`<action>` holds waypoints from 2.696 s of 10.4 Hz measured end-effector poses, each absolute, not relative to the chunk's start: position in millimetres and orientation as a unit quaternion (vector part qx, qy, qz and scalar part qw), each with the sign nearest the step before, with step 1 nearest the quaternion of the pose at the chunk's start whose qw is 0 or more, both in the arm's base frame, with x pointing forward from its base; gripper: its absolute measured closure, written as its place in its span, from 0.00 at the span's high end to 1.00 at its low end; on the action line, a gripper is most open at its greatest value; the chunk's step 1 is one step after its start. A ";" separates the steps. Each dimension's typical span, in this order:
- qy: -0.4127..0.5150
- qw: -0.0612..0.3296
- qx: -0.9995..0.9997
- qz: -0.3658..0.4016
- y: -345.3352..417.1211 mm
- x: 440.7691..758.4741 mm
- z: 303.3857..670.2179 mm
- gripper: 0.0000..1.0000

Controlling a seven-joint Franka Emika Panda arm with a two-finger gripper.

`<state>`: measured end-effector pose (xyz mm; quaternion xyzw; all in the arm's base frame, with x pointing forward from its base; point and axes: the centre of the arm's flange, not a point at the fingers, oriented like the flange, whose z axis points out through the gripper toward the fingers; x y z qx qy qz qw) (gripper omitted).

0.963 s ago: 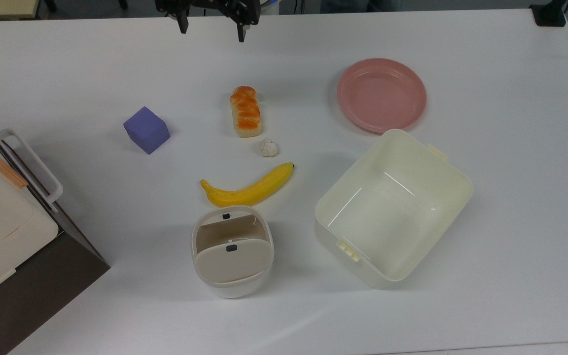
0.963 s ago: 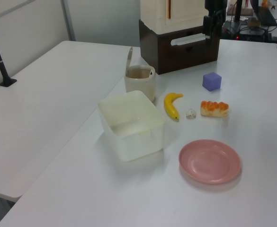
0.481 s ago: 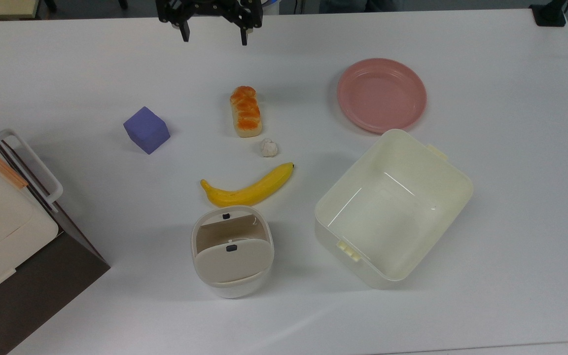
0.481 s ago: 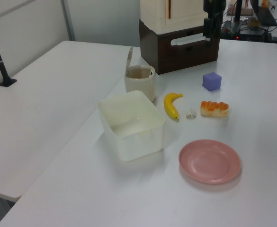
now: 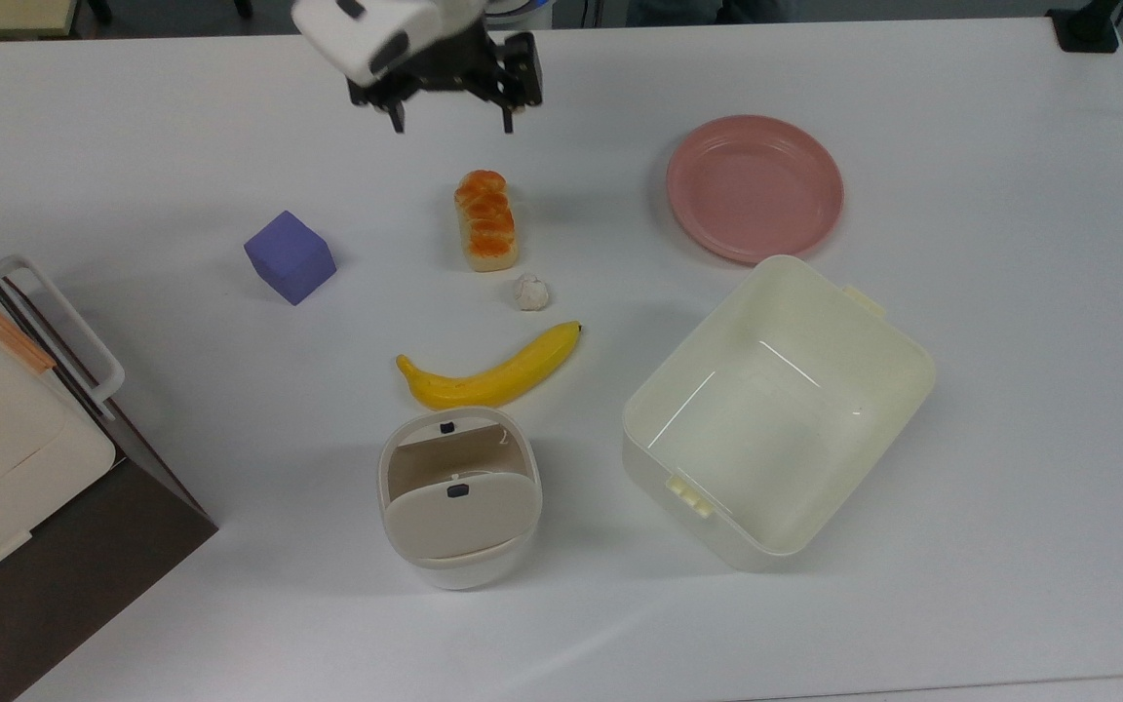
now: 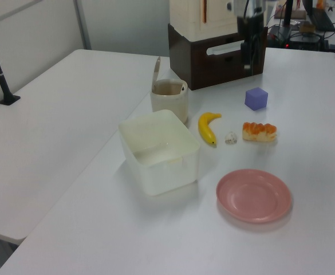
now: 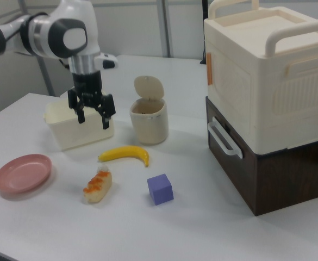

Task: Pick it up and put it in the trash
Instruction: 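Move the gripper down over the small white round object, then close the gripper on the small white round object, then lift the white object and carry it over the beige trash bin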

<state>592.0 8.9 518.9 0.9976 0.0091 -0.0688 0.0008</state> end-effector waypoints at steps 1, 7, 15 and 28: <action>0.016 0.001 0.997 -0.078 17.7 598.3 499.4 1.00; 0.035 -0.004 0.999 -0.036 45.2 622.1 383.1 0.96; 0.070 -0.001 0.997 -0.018 81.8 602.6 294.0 0.89; 0.016 0.002 0.985 0.173 10.7 693.5 476.8 0.30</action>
